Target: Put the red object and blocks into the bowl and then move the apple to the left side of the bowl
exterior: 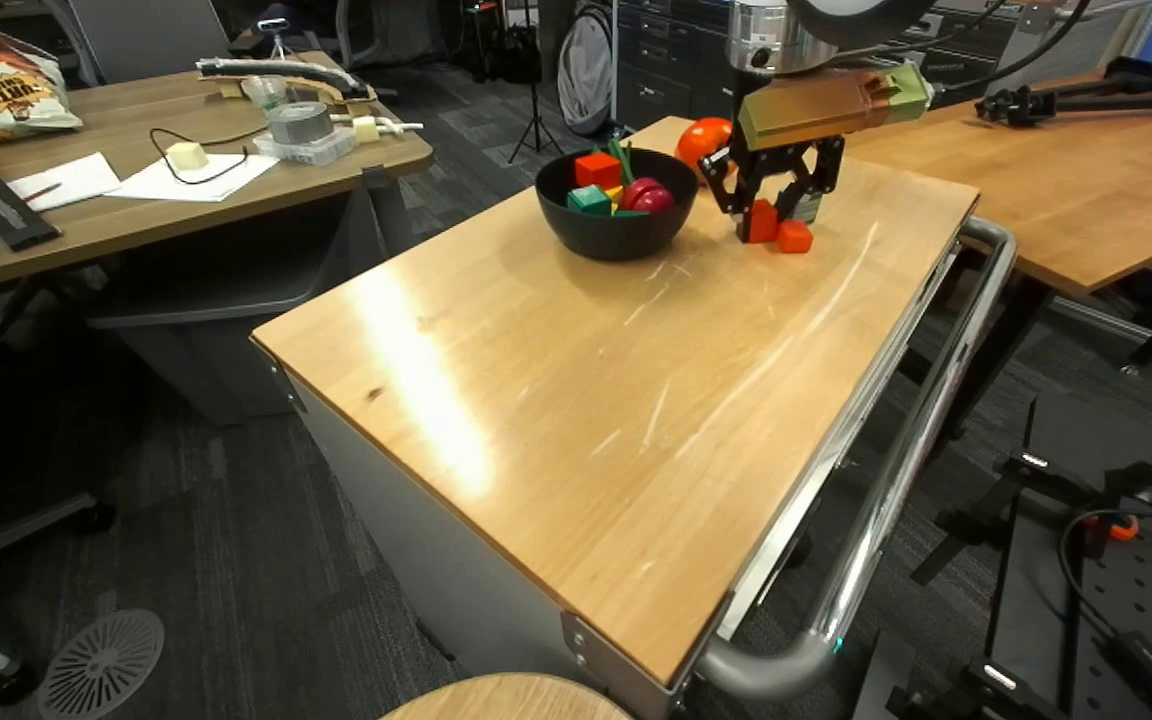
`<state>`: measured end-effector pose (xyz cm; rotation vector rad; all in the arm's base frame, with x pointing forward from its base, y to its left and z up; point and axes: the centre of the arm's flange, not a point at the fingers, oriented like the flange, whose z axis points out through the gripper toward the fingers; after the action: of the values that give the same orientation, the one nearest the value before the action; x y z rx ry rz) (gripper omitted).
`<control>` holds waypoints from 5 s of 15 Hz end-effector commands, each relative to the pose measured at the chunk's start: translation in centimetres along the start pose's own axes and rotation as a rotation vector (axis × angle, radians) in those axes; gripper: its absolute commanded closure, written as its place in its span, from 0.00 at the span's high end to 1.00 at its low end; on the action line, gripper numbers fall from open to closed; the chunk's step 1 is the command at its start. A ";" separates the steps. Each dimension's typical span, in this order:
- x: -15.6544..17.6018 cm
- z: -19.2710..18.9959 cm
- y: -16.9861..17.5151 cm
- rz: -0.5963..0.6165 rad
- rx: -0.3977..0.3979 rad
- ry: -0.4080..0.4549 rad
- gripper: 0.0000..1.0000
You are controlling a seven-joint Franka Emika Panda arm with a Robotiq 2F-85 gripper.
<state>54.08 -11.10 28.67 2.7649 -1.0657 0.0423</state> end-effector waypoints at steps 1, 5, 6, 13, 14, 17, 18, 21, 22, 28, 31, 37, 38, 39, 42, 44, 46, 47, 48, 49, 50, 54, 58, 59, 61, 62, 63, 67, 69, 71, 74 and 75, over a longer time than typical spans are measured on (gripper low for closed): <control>0.9 -0.3 -0.1 0.019 -0.002 0.006 0.21; -0.8 -7.2 2.3 0.071 0.125 0.130 0.21; -1.2 -9.3 3.0 0.094 0.159 0.150 0.21; -1.7 -16.6 -0.8 0.257 0.392 0.262 0.20; -1.6 -16.3 -1.9 0.275 0.402 0.259 0.20; -1.0 -13.6 -5.2 0.310 0.362 0.251 0.20; -0.7 -12.4 -6.0 0.318 0.345 0.234 0.20; -0.1 -9.3 -7.6 0.338 0.296 0.195 0.20; 0.0 -8.6 -7.8 0.341 0.285 0.186 0.20; 1.9 -8.8 -5.4 0.380 0.298 0.144 0.69; 2.3 -11.3 -1.8 0.326 0.261 0.133 0.92; 4.3 -9.5 5.6 0.433 0.096 0.066 1.00; 4.6 -8.4 6.3 0.453 0.084 0.042 1.00; 4.9 -7.3 6.7 0.472 0.077 0.015 1.00; 4.9 -4.0 7.3 0.510 0.070 -0.044 1.00; 4.6 -2.4 7.2 0.532 0.068 -0.071 1.00; 4.5 -1.2 7.0 0.543 0.067 -0.104 1.00; 4.4 -0.8 6.9 0.550 0.069 -0.117 1.00; 4.4 -0.4 6.8 0.561 0.069 -0.122 1.00; 4.4 0.0 6.7 0.571 0.063 -0.119 0.75; 4.4 0.2 6.7 0.582 0.060 -0.110 0.74; 4.5 0.5 6.4 0.619 0.063 -0.068 0.42; 4.2 -1.0 6.2 0.624 0.112 -0.055 0.14; 3.9 -2.0 6.2 0.621 0.136 -0.031 0.15; 2.2 -6.3 6.1 0.571 0.209 0.072 0.18; 1.2 -8.6 5.7 0.542 0.230 0.112 0.18; 0.6 -10.1 5.2 0.513 0.257 0.150 0.17; -2.8 -15.5 -0.5 0.353 0.358 0.292 0.17; -3.6 -15.6 -4.2 0.276 0.359 0.288 0.17; -4.2 -14.0 -7.4 0.243 0.330 0.276 0.17; -3.9 -10.0 -9.5 0.228 0.242 0.267 0.17; -3.7 -8.9 -9.7 0.227 0.221 0.262 0.17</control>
<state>55.47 0.08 38.31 2.7521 -1.3698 0.5767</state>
